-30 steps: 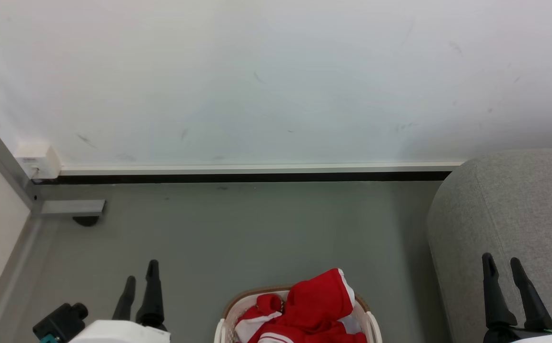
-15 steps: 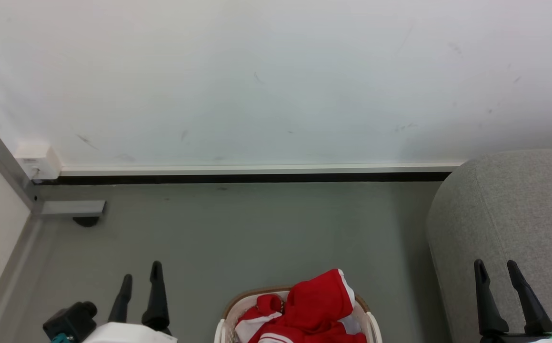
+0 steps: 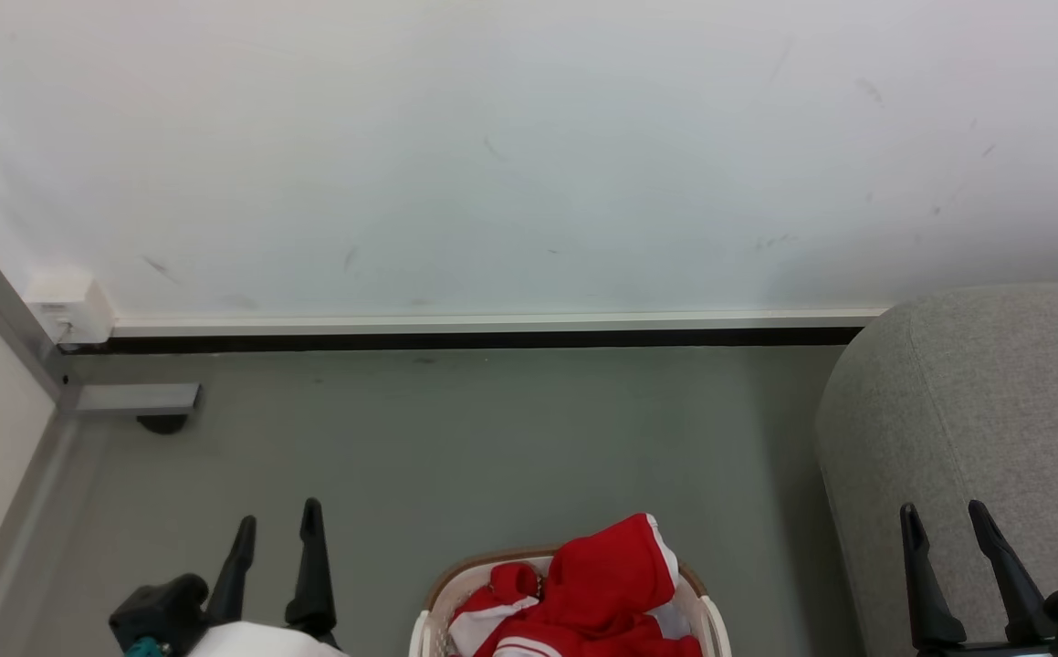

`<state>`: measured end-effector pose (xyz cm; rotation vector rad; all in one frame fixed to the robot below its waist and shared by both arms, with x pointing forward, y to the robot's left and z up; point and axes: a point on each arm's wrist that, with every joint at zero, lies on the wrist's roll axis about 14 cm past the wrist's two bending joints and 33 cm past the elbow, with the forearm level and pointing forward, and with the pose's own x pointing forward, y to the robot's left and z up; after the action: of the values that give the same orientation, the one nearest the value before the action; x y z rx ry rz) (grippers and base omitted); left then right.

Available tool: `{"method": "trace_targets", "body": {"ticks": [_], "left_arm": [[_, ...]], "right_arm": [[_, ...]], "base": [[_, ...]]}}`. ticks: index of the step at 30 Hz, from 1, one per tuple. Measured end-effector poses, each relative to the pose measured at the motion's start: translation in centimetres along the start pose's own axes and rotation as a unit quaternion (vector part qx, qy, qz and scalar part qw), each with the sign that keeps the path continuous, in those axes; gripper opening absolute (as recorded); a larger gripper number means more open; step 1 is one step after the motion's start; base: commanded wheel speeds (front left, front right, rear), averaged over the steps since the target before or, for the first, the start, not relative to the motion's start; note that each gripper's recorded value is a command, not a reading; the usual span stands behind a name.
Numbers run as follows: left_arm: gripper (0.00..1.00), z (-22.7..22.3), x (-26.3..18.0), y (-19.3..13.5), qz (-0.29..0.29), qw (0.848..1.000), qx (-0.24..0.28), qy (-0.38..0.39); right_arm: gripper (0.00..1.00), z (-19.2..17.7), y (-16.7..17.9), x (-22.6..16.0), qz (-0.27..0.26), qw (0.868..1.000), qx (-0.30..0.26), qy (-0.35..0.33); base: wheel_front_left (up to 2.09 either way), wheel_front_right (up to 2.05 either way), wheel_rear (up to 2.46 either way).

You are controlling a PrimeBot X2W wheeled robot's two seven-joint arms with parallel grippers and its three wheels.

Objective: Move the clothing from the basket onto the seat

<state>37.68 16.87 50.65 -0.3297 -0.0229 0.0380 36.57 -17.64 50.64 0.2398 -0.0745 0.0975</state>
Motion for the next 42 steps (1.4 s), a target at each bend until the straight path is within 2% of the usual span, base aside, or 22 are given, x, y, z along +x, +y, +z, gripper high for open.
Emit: {"method": "trace_targets", "body": {"ticks": [22,32,42], "left_arm": [[1.00,-0.1,-0.5,-0.8,-0.030,0.994,0.099,-0.014],[1.00,-0.8,-0.9,-0.8,-0.039,0.991,0.126,-0.011],[1.00,-1.8,-1.1,-0.9,-0.051,0.990,0.132,0.001]], "right_arm": [[1.00,-1.2,-0.1,-0.8,-0.006,0.998,-0.055,0.019],[1.00,-1.2,-0.4,-0.8,-0.010,0.996,-0.083,0.021],[1.00,-1.4,-0.3,-0.9,-0.012,0.996,-0.085,0.023]], "base": [[0.00,0.00,0.00],[0.00,0.00,0.00],[0.00,0.00,0.00]]}}
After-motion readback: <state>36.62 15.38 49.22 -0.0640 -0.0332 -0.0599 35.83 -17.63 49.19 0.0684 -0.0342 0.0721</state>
